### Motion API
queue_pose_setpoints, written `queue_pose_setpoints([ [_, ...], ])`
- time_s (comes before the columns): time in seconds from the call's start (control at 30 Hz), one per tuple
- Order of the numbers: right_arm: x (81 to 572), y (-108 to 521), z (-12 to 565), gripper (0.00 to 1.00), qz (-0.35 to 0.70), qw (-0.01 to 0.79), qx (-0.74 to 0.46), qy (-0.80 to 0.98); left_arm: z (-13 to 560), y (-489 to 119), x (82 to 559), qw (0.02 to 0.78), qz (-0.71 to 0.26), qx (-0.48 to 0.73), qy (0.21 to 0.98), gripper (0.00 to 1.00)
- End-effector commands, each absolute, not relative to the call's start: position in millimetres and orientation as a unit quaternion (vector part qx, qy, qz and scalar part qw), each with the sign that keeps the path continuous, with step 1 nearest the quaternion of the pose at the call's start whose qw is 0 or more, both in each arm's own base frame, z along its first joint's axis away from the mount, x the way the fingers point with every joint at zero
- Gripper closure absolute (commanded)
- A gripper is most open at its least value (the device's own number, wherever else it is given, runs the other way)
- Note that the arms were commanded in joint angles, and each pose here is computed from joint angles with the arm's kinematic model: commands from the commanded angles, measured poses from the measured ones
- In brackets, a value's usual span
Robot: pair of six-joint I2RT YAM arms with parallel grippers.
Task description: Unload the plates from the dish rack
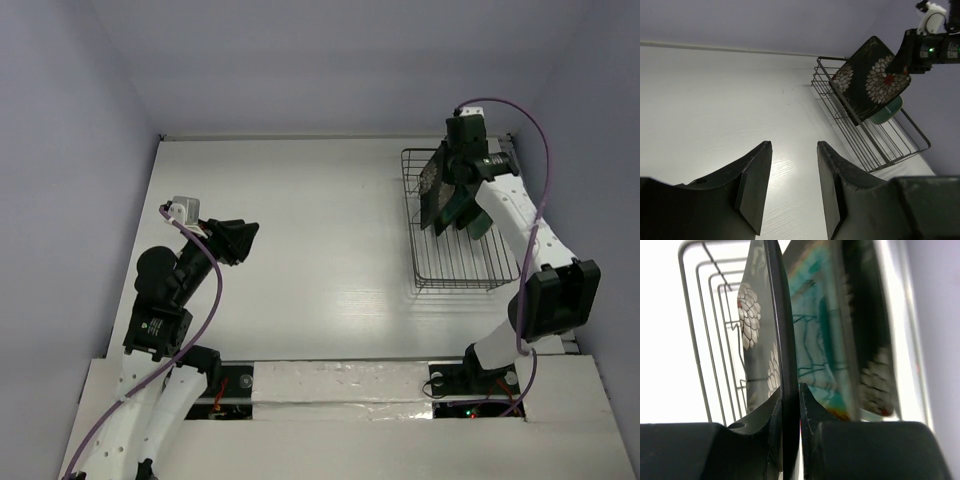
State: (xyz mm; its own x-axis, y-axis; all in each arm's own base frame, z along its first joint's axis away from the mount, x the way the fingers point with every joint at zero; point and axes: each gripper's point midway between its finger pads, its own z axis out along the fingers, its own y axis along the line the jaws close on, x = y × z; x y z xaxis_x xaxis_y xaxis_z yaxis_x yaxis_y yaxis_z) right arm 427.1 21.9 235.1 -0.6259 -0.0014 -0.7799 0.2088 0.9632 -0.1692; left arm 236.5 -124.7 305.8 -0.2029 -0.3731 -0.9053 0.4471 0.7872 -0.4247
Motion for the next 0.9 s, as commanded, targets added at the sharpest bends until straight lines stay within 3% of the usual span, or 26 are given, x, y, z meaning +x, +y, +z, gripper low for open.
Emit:
queue_pose_setpoints([
  [0.0, 422, 16, 364, 1.0, -0.107, 0.572, 0.105, 0.806, 330, -124, 234, 0.654, -0.331, 0.031, 0.68, 0.61],
  [0.17, 397, 23, 410, 1.0, -0.075, 0.613, 0.115, 0.778, 331, -126, 233, 0.653, -0.339, 0.033, 0.677, 0.6],
  [0.27, 389, 50, 434, 1.0, -0.005, 0.643, 0.1, 0.759, 332, -126, 233, 0.653, -0.339, 0.033, 0.676, 0.59],
  [0.63, 413, 283, 428, 1.0, 0.339, 0.625, 0.03, 0.703, 334, -99, 240, 0.671, -0.291, -0.031, 0.681, 0.56],
  [0.87, 444, 388, 379, 1.0, 0.449, 0.564, 0.075, 0.69, 334, -99, 239, 0.673, -0.289, -0.026, 0.68, 0.53],
])
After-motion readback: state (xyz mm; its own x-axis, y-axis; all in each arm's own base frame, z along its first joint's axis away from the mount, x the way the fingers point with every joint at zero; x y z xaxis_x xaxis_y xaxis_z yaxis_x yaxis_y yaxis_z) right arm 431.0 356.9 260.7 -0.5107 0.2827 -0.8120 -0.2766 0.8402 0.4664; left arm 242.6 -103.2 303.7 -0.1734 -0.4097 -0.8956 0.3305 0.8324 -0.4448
